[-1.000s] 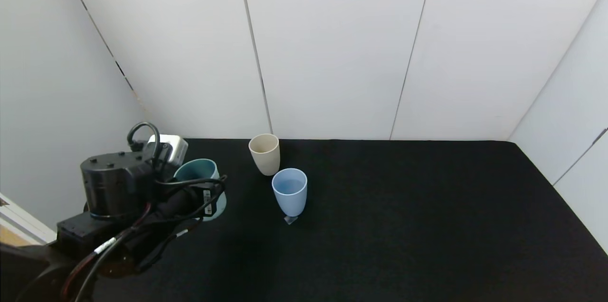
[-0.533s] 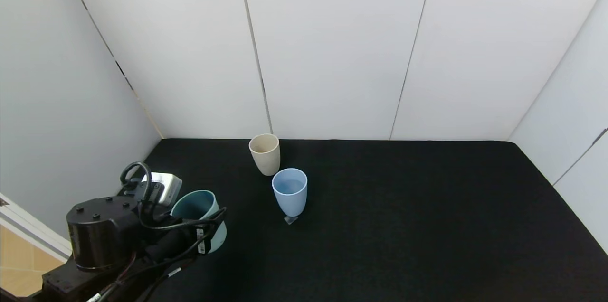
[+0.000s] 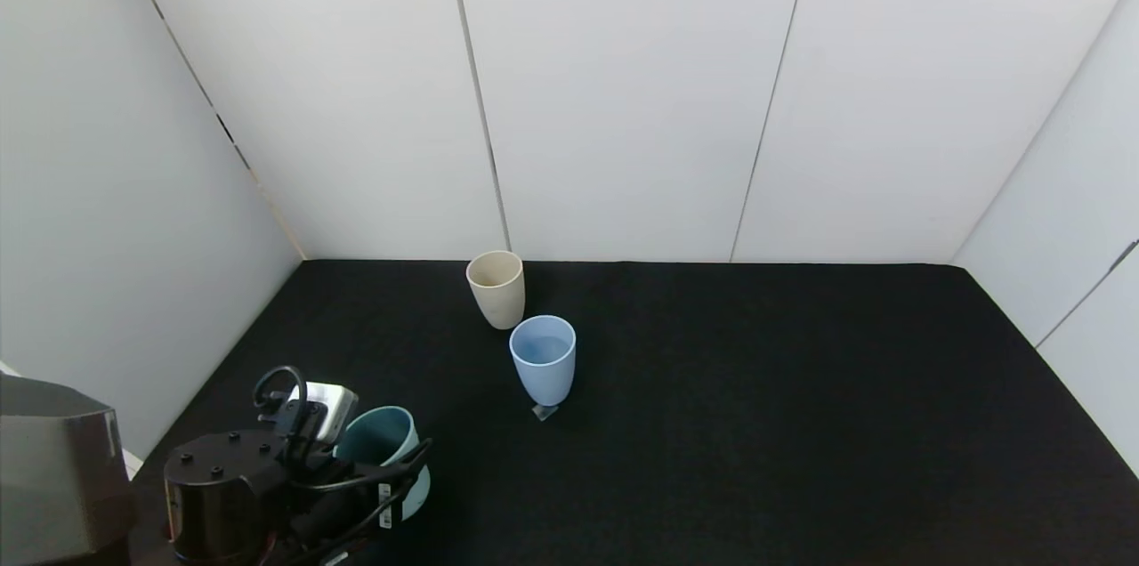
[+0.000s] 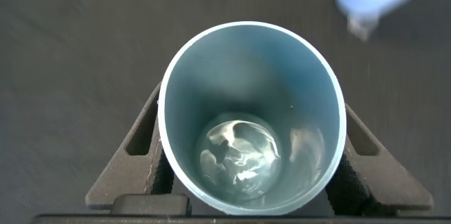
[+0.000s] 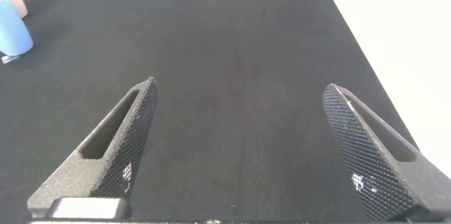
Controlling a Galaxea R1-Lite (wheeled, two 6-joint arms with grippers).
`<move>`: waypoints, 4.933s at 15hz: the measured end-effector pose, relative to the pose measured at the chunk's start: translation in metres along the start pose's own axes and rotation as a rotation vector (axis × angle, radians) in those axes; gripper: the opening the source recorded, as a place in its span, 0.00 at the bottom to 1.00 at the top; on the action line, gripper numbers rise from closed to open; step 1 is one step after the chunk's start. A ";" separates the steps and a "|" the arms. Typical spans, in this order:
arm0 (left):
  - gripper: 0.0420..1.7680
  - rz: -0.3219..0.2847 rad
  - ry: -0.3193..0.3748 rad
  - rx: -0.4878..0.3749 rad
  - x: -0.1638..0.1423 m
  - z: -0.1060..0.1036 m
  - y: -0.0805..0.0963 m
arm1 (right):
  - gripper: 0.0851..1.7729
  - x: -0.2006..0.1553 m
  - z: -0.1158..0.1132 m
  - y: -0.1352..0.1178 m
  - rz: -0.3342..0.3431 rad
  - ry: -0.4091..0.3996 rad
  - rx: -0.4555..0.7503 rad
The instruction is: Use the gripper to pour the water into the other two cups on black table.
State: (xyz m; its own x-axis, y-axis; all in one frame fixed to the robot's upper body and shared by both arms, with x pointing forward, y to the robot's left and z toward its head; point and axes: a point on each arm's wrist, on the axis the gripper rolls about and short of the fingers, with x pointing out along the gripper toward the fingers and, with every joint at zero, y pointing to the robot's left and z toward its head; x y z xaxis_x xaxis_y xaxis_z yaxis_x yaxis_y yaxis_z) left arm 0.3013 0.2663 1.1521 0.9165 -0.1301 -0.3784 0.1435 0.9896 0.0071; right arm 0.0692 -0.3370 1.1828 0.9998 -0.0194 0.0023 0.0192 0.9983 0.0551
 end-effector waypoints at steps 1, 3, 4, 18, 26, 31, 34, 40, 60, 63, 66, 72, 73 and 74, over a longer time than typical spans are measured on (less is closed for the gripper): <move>0.65 -0.006 0.022 0.004 0.000 -0.004 0.000 | 0.96 0.000 0.000 0.000 0.000 0.000 0.000; 0.65 -0.008 0.043 0.006 0.001 -0.008 0.000 | 0.96 0.000 0.000 0.000 0.000 0.000 0.000; 0.65 -0.007 0.046 0.006 0.002 -0.009 0.000 | 0.96 0.000 0.000 0.000 0.001 0.000 0.000; 0.65 -0.041 0.016 0.003 -0.008 -0.002 0.000 | 0.96 0.000 0.000 0.000 0.000 0.000 0.000; 0.65 -0.034 0.049 0.006 -0.003 -0.008 0.000 | 0.96 0.000 0.000 0.000 0.000 0.000 0.000; 0.66 -0.051 0.055 0.007 -0.003 -0.010 0.000 | 0.96 0.000 0.000 0.000 0.000 0.000 0.000; 0.77 -0.061 0.057 0.006 -0.003 -0.010 0.000 | 0.96 0.000 0.000 0.000 0.000 0.000 0.000; 0.87 -0.066 0.033 0.004 -0.006 -0.005 0.000 | 0.96 0.000 0.000 0.000 0.000 0.000 0.000; 0.96 -0.035 -0.187 0.136 -0.095 0.047 0.014 | 0.96 0.000 0.000 0.000 0.000 0.000 0.000; 0.96 -0.025 -0.146 0.136 -0.120 0.050 0.018 | 0.96 0.000 0.000 0.000 0.000 0.000 0.000; 0.96 0.012 -0.145 0.129 -0.146 0.052 0.023 | 0.96 0.000 0.000 0.000 0.000 0.000 0.000; 0.97 0.150 -0.162 0.113 -0.186 0.040 0.034 | 0.96 0.000 0.000 0.000 0.000 0.000 0.000; 0.97 0.163 -0.153 0.114 -0.195 0.036 0.036 | 0.96 0.000 0.000 0.000 0.000 0.000 0.000; 0.97 0.173 -0.139 0.115 -0.204 0.031 0.038 | 0.96 0.000 0.000 0.000 0.000 0.000 0.000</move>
State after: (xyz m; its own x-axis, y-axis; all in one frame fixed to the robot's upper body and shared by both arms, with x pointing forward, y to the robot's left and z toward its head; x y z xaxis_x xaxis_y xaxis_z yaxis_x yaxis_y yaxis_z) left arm 0.1318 0.3283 1.2585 0.9725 0.0257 -0.2316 0.0144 0.9854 0.1694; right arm 0.0692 -0.3370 1.1828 0.9998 -0.0189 0.0023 0.0188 0.9983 0.0551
